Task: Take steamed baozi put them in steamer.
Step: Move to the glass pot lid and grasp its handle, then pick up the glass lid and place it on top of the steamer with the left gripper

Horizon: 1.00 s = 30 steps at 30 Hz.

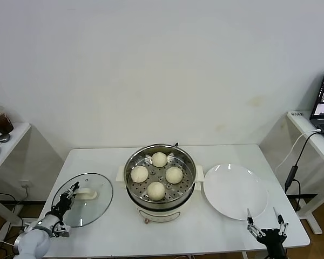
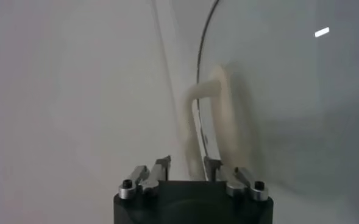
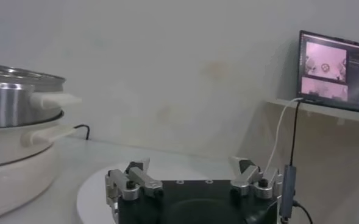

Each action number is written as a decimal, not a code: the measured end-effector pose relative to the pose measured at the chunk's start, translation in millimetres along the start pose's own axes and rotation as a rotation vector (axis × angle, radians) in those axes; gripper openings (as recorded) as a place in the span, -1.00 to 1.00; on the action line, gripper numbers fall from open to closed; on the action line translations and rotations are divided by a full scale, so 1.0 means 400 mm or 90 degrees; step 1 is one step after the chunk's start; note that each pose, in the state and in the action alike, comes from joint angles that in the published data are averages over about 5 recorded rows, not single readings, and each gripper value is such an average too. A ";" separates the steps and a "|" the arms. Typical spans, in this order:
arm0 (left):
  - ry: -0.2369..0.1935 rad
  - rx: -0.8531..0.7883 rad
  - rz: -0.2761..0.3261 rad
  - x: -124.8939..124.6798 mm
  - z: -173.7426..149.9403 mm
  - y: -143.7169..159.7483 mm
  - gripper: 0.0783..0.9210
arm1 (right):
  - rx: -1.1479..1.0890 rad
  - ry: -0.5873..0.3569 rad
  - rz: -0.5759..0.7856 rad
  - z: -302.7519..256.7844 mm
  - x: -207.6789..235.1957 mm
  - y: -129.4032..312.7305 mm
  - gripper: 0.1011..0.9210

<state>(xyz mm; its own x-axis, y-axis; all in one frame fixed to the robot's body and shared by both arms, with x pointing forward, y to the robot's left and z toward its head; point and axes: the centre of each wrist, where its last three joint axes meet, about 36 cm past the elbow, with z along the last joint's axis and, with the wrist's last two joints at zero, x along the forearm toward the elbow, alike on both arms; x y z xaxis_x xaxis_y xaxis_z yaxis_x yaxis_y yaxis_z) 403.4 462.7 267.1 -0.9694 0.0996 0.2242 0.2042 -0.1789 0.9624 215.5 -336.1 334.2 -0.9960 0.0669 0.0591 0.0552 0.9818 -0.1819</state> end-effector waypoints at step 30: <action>0.137 0.072 -0.151 0.187 -0.099 0.365 -0.78 | 0.021 -0.009 -0.050 0.010 -0.014 0.033 0.76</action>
<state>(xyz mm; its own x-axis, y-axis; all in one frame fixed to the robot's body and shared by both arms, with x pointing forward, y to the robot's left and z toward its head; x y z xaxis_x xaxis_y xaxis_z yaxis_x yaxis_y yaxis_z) 355.5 405.1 418.4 -0.9957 -0.0861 -0.0336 -0.0280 -0.0652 0.9975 221.5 -324.2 327.7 -0.9980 -0.0134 0.0612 -0.0260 0.9775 -0.2093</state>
